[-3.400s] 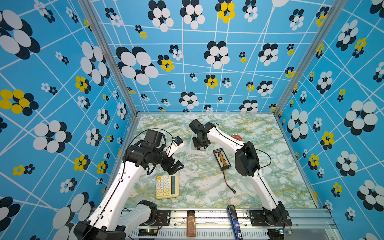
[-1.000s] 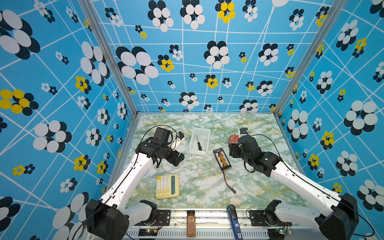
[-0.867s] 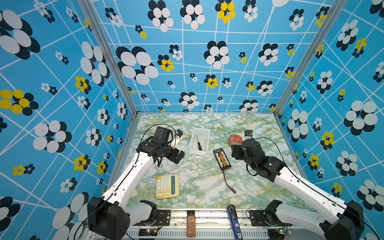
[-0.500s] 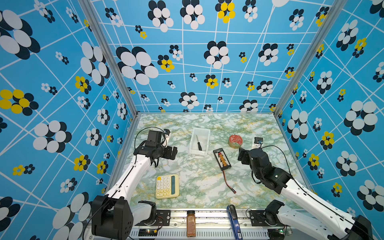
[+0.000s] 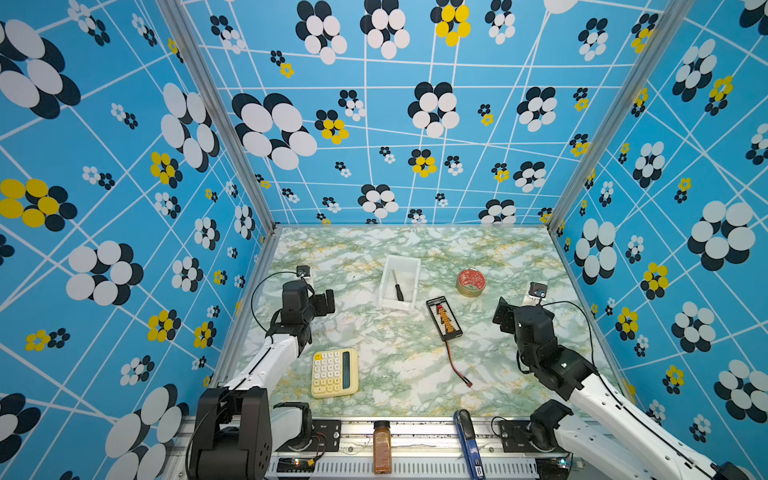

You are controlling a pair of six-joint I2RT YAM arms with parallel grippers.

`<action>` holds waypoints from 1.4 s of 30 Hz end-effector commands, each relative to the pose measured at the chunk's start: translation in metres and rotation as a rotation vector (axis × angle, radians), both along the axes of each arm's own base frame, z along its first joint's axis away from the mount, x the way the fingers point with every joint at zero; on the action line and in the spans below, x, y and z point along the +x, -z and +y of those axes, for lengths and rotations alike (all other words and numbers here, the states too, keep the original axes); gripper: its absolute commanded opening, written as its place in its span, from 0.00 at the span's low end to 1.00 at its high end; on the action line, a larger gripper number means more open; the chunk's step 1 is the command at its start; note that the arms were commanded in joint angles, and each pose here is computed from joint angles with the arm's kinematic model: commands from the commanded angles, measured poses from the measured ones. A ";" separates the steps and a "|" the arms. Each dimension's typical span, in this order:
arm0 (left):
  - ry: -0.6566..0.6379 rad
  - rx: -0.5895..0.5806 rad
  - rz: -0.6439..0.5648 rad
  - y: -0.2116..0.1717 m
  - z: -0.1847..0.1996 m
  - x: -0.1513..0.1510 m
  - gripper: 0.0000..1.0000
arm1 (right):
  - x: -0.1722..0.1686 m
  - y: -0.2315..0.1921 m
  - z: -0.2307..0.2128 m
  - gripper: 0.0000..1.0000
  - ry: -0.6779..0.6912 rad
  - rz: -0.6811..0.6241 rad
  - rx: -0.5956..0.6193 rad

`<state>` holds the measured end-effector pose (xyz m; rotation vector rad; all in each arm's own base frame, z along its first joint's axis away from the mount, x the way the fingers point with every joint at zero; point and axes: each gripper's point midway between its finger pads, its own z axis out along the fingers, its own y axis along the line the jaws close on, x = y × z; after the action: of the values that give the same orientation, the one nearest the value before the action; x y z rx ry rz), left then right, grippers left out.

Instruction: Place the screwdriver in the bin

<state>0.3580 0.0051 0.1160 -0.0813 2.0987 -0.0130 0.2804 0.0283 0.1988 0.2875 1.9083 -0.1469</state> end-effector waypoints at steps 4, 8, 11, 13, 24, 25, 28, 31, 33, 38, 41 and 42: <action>0.013 -0.008 -0.286 -0.024 -0.002 0.006 0.99 | 0.007 -0.002 -0.027 0.94 0.101 -0.092 -0.060; 0.039 0.010 -0.334 -0.021 -0.004 0.010 0.99 | 0.012 -0.002 -0.029 0.94 0.099 -0.111 -0.083; 0.047 0.018 -0.339 -0.012 -0.005 0.013 0.99 | 0.016 -0.001 -0.026 0.95 0.073 -0.113 -0.135; 0.062 0.020 -0.348 -0.007 -0.008 0.012 0.99 | 0.018 0.000 -0.027 0.95 0.066 -0.130 -0.184; 0.056 0.022 -0.386 0.007 -0.007 0.007 0.99 | 0.032 0.031 -0.049 0.96 0.102 -0.137 -0.204; 0.059 0.021 -0.386 0.007 -0.008 0.006 0.99 | 0.034 0.034 -0.051 0.96 0.097 -0.136 -0.192; 0.054 0.022 -0.394 0.006 -0.007 0.005 0.99 | 0.041 0.045 -0.056 0.97 0.086 -0.119 -0.174; 0.042 0.021 -0.396 0.007 -0.005 0.004 0.99 | 0.049 0.053 -0.060 0.97 0.079 -0.115 -0.169; 0.040 0.022 -0.398 0.006 -0.005 0.004 0.99 | 0.055 0.060 -0.060 0.98 0.070 -0.103 -0.177; 0.039 0.021 -0.398 0.006 -0.004 0.003 0.99 | 0.075 0.065 -0.056 0.99 0.033 -0.089 -0.192; 0.037 0.021 -0.398 0.006 -0.004 0.003 0.99 | 0.093 0.074 -0.045 0.99 -0.032 -0.060 -0.143; 0.038 0.022 -0.399 0.006 -0.004 0.003 0.99 | 0.097 0.080 -0.056 0.99 -0.007 -0.052 -0.134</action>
<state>0.3636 -0.0023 0.1103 -0.0147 1.7083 -0.0427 0.3566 -0.0311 0.1044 0.1928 1.8936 -0.3417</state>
